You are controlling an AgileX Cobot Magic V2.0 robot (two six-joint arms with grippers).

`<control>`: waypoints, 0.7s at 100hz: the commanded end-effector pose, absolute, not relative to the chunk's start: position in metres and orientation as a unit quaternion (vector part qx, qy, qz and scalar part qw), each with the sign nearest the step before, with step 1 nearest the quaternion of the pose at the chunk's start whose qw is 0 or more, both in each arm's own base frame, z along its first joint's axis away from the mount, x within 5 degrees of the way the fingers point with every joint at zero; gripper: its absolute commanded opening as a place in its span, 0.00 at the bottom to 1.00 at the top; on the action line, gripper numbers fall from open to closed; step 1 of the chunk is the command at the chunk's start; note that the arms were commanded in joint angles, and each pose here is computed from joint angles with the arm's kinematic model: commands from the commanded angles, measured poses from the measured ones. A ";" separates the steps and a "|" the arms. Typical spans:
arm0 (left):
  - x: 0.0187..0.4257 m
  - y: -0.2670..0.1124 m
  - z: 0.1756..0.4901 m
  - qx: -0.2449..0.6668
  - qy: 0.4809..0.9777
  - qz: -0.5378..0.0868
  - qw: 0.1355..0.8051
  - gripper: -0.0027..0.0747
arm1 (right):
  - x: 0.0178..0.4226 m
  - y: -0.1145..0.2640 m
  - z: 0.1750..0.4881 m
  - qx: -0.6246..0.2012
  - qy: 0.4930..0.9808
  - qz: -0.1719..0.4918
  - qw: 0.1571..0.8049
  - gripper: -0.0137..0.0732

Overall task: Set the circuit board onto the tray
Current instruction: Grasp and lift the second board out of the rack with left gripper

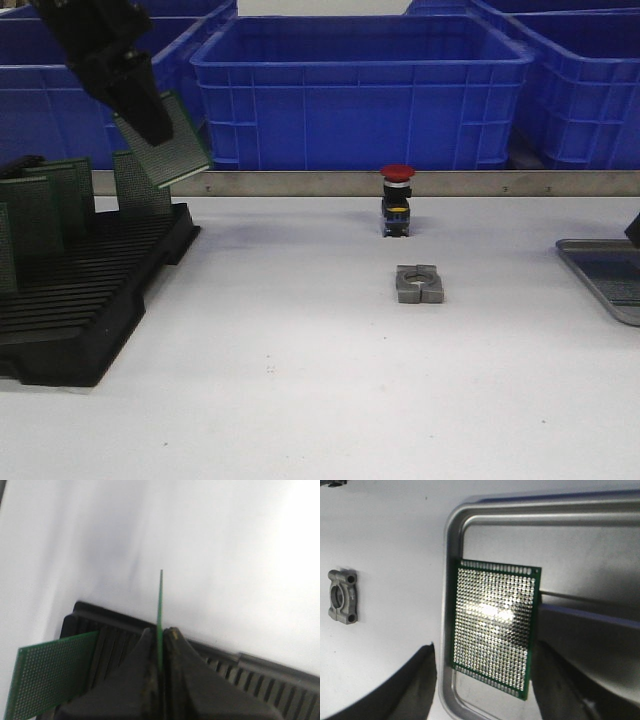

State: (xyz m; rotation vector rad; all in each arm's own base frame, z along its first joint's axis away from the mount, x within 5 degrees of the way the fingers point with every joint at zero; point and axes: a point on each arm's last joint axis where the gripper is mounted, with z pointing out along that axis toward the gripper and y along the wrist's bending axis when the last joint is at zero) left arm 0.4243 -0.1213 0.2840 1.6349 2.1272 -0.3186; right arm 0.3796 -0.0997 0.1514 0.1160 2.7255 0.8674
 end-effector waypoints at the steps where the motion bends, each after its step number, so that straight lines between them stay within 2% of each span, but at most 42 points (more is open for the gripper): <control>1: 0.402 -0.138 0.332 0.576 0.755 -0.163 0.268 0.01 | 0.381 -0.100 0.185 0.030 0.935 0.303 0.180 0.67; 24: 0.378 -0.193 0.340 0.568 0.735 -0.252 0.271 0.01 | 0.381 -0.100 0.185 0.030 0.935 0.303 0.180 0.67; 47: 0.348 -0.243 0.341 0.613 0.698 -0.272 0.252 0.01 | 0.380 -0.100 0.185 0.029 0.935 0.305 0.179 0.67; 70: 0.336 -0.260 0.341 0.630 0.682 -0.278 0.245 0.01 | 0.381 -0.092 0.192 0.016 0.917 0.352 0.189 0.67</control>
